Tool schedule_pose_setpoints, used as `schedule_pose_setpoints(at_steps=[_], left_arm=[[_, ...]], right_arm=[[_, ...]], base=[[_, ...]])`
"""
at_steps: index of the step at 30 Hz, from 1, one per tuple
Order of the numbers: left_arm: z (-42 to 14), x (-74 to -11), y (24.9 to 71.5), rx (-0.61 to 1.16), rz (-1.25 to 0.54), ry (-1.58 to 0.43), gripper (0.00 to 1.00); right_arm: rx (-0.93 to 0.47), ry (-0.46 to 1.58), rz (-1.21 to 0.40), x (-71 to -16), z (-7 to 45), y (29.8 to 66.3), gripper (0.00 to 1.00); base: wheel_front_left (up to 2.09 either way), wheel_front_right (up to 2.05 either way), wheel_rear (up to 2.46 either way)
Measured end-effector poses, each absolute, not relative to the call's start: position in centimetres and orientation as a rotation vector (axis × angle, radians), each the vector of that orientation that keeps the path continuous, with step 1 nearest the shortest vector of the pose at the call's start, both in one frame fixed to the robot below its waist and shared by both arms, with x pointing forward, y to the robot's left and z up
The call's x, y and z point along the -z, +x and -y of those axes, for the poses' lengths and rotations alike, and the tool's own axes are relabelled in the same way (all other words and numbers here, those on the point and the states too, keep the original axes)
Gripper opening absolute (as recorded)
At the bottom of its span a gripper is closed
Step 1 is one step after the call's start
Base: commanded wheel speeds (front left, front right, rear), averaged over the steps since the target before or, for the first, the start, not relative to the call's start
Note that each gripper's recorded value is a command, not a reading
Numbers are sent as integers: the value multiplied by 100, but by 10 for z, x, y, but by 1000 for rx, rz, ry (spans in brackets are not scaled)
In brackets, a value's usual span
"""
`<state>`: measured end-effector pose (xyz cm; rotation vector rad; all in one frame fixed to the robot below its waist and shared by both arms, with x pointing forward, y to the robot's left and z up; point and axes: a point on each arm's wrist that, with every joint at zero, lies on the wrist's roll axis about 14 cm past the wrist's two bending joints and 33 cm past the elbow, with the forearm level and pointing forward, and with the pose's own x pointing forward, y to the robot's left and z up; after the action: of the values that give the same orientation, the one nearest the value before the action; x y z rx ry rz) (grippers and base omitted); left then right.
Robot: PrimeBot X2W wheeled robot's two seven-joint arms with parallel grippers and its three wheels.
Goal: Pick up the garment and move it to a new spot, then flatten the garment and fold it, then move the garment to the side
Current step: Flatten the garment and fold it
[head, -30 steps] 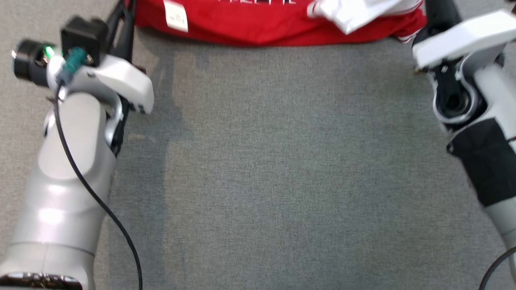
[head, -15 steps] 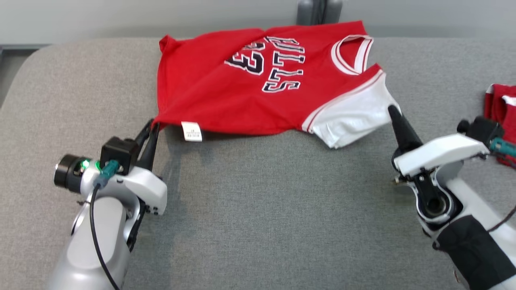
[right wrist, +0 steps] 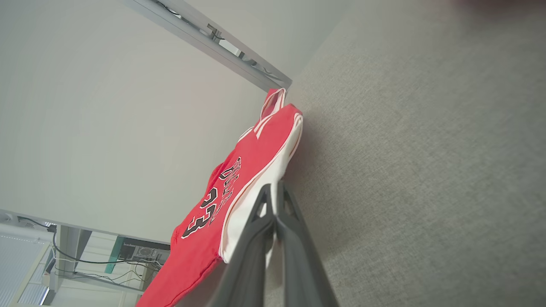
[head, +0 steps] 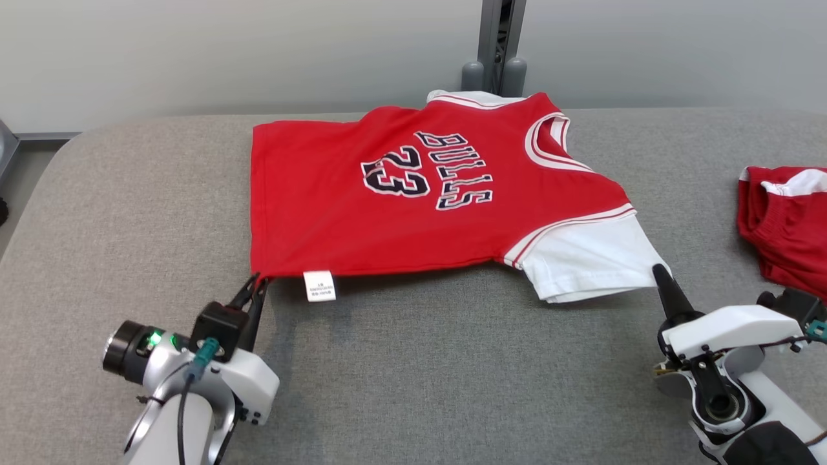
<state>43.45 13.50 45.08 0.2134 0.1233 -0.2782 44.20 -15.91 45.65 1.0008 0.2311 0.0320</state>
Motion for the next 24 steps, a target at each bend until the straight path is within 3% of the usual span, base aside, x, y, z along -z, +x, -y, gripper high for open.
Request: schedule_pose_setpoints(at_steps=[14, 24], left_arm=[[-145, -435, 397, 253, -145, 343, 0], [-157, -428, 380, 202, -162, 363, 0]], right_arm=[[-27, 1024, -300, -442, 169, 406, 0], [-62, 1005, -433, -420, 163, 374, 0]], base=[[0, 0, 0], [0, 0, 0]])
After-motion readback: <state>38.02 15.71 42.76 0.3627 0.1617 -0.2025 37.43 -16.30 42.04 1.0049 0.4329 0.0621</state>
